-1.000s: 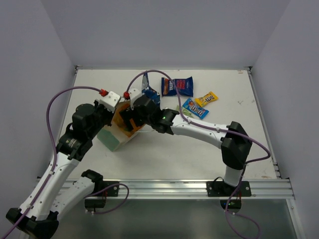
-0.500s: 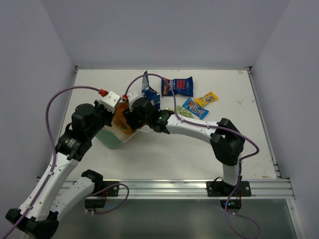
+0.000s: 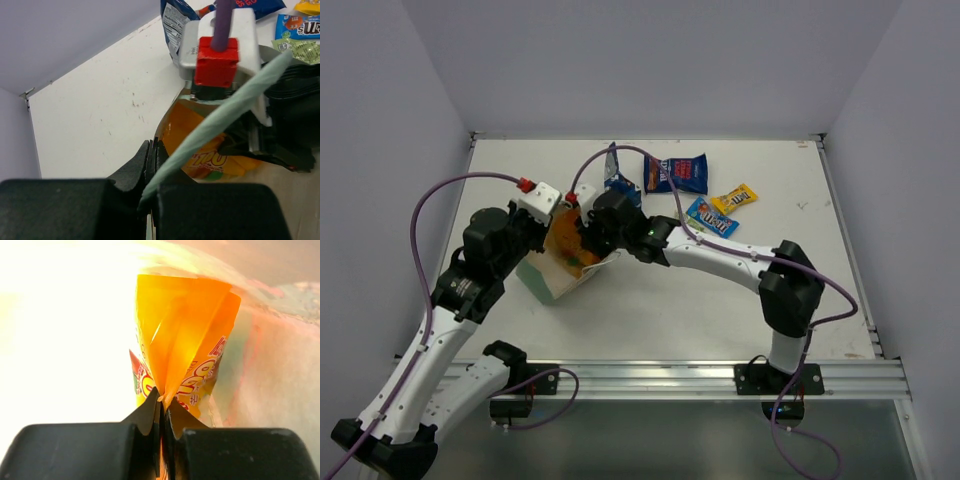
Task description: Take the snacks out of the paper bag
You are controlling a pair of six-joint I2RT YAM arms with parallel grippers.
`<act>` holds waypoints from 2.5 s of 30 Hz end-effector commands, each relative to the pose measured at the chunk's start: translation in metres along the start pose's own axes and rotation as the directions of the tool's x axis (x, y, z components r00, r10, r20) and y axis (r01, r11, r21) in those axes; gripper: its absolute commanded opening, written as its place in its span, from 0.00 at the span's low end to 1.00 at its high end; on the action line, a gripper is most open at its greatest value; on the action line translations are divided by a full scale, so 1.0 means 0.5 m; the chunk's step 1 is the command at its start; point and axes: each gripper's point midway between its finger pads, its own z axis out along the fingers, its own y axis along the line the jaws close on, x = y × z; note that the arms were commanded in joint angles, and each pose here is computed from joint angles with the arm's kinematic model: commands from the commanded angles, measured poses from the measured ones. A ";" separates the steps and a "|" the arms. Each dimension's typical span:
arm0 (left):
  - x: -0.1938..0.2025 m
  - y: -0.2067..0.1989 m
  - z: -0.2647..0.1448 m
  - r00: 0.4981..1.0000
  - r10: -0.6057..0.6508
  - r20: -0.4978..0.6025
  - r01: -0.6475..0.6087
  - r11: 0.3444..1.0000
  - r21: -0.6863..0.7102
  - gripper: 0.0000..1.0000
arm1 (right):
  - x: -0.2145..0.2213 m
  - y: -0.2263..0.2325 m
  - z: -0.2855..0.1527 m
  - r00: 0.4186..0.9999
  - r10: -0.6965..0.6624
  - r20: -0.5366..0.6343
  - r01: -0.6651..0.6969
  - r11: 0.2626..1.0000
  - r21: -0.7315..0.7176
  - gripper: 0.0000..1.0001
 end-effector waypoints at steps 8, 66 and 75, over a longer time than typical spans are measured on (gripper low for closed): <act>-0.058 0.034 0.004 0.997 -0.020 0.079 0.026 0.997 -0.076 0.00 | -0.326 0.115 -0.315 0.904 -0.075 0.420 0.176 0.963 -0.206 0.00; 0.029 0.120 0.059 0.957 -0.288 -0.046 0.265 0.925 -0.272 0.00 | 0.017 -0.721 -0.706 0.768 0.338 0.544 -0.639 0.349 0.685 0.94; -0.005 0.220 0.115 0.929 -0.367 0.039 0.354 0.854 -0.381 0.00 | -0.111 -0.558 -0.774 0.707 0.237 0.666 -0.648 0.594 0.477 0.99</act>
